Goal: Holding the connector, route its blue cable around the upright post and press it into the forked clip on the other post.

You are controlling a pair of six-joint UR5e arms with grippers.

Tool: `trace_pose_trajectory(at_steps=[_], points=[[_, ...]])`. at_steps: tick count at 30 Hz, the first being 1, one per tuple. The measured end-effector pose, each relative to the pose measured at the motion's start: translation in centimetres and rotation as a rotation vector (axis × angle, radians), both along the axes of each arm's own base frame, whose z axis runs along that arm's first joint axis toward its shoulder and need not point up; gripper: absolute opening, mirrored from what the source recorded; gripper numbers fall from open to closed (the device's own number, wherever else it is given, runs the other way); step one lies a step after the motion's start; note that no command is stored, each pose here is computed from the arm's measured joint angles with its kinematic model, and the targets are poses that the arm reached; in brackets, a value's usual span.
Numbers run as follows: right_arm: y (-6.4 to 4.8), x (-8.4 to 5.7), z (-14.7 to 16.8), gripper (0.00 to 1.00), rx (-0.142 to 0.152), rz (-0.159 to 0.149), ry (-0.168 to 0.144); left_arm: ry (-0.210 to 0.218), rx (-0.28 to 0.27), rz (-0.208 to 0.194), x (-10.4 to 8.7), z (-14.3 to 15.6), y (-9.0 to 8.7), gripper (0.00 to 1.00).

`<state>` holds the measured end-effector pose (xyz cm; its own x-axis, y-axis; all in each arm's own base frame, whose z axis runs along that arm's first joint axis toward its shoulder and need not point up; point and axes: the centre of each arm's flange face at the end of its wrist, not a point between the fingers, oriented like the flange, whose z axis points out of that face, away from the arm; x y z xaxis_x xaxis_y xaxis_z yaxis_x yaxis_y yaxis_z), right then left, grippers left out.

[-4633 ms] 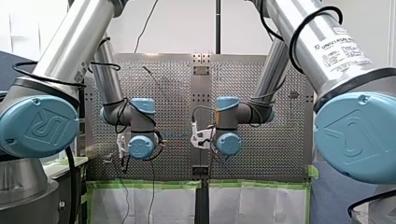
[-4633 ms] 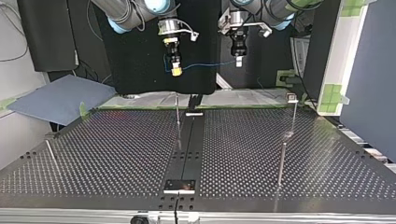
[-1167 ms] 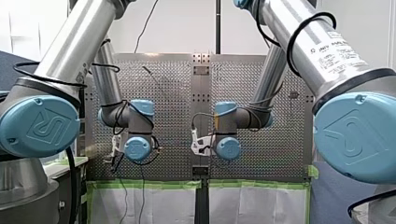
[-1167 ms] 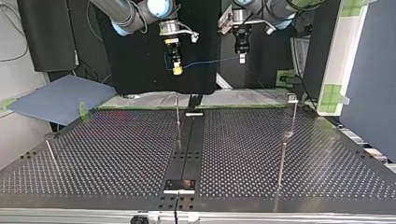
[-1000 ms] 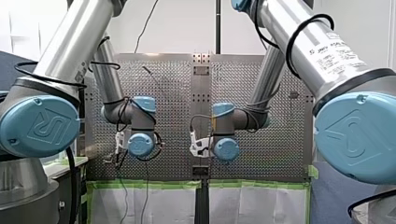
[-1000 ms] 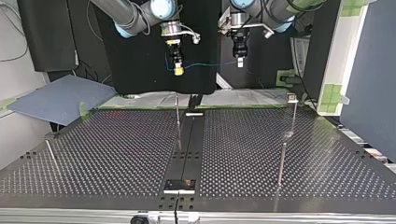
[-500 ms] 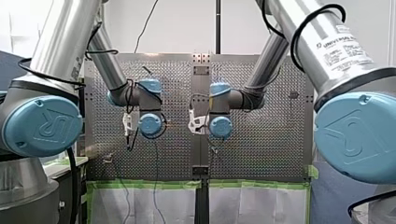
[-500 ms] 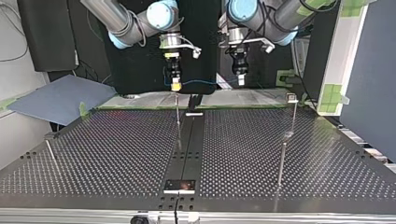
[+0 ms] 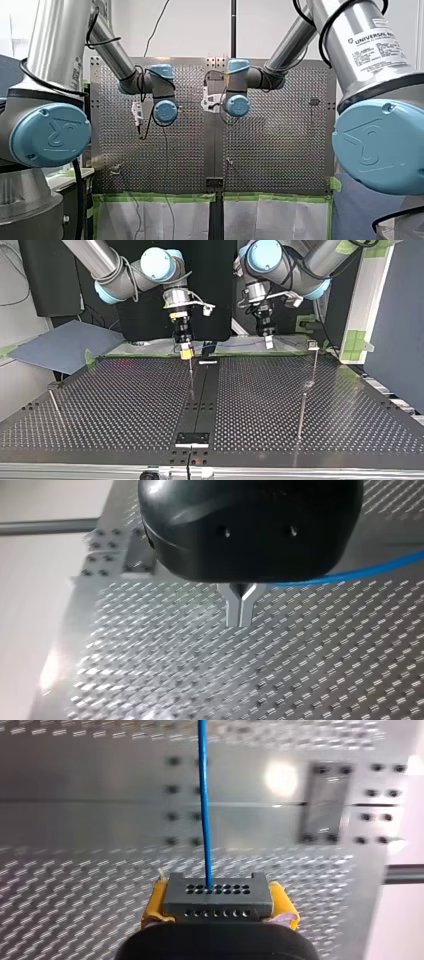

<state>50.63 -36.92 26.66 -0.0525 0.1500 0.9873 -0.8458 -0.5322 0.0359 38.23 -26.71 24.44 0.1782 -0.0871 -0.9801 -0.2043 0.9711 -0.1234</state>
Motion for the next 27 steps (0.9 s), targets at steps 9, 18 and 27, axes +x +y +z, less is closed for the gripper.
trace_pose_trajectory(at_steps=[9, 18, 27], points=[[-0.6, 0.2, 7.6, 0.00, -0.064, 0.061, -0.048, -0.024, -0.037, 0.094, 0.0, 4.1, 1.9, 0.00], [-0.7, 1.3, 10.7, 0.00, -0.072, 0.143, -0.033, -0.083, -0.082, 0.122, 0.4, 9.7, 3.2, 0.00], [-0.6, 2.0, 11.8, 0.00, -0.059, 0.208, -0.008, -0.153, -0.121, 0.142, 1.0, 15.3, 4.8, 0.00]])
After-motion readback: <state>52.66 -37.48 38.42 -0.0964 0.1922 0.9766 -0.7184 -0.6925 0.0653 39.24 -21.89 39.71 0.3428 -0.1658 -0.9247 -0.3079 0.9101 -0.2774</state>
